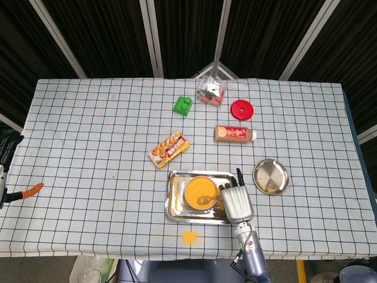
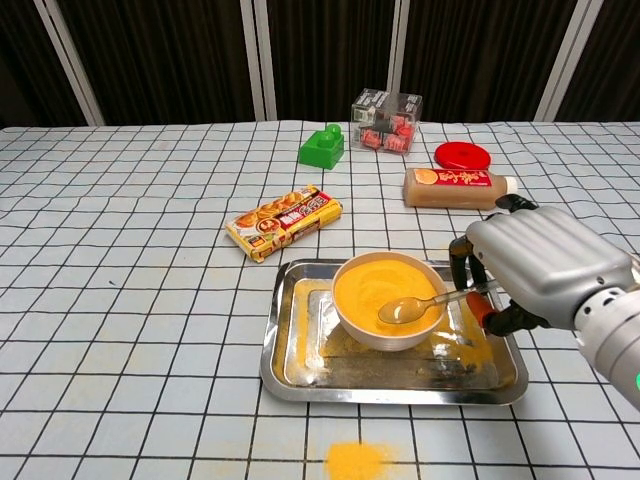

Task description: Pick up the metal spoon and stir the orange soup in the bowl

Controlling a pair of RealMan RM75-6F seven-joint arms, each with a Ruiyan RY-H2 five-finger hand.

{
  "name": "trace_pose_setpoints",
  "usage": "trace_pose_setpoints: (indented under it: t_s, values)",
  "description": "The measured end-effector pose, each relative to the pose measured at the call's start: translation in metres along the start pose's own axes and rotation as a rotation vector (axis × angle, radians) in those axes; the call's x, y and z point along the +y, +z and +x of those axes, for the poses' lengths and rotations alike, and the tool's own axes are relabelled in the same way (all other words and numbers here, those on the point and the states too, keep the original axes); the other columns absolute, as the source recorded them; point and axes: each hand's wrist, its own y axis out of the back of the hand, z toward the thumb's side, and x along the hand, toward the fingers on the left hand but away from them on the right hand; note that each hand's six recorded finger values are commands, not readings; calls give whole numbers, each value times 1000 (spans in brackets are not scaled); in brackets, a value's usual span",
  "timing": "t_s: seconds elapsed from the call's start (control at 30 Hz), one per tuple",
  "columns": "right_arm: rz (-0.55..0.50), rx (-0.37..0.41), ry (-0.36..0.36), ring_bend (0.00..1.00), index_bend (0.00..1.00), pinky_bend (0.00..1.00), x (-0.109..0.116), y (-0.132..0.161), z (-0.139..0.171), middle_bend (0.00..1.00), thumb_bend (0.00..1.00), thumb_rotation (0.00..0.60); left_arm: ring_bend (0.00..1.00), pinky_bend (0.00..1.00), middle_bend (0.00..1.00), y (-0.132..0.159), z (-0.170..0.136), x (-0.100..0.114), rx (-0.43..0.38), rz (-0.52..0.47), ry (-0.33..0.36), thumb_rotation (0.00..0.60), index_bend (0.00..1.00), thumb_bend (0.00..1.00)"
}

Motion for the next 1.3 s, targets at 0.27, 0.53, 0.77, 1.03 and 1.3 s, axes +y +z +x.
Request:
trace_pose_setpoints:
  t_s: [0.27,0.53,0.77,1.03,1.3]
  values:
    - [7,1,-4,300,692,0,1,0,0,573,563,600,0,0,0,0,0,0,-1,0,1,600,0,0]
    - [15,-1,-16,300,699,0,4,-1,-1,578,566,600,0,0,0,0,0,1,0,-4,4,600,0,0]
    - [32,6,-42,300,698,0,15,-1,-3,578,567,600,0,0,0,-1,0,2,2,-6,6,600,0,0]
    - [102,11,-99,300,705,0,34,-7,-2,583,569,600,0,0,0,2,-1,3,-5,-14,5,600,0,0]
    - [272,37,-145,300,708,0,36,-9,0,584,572,600,0,0,0,3,-1,4,-9,-20,10,600,0,0]
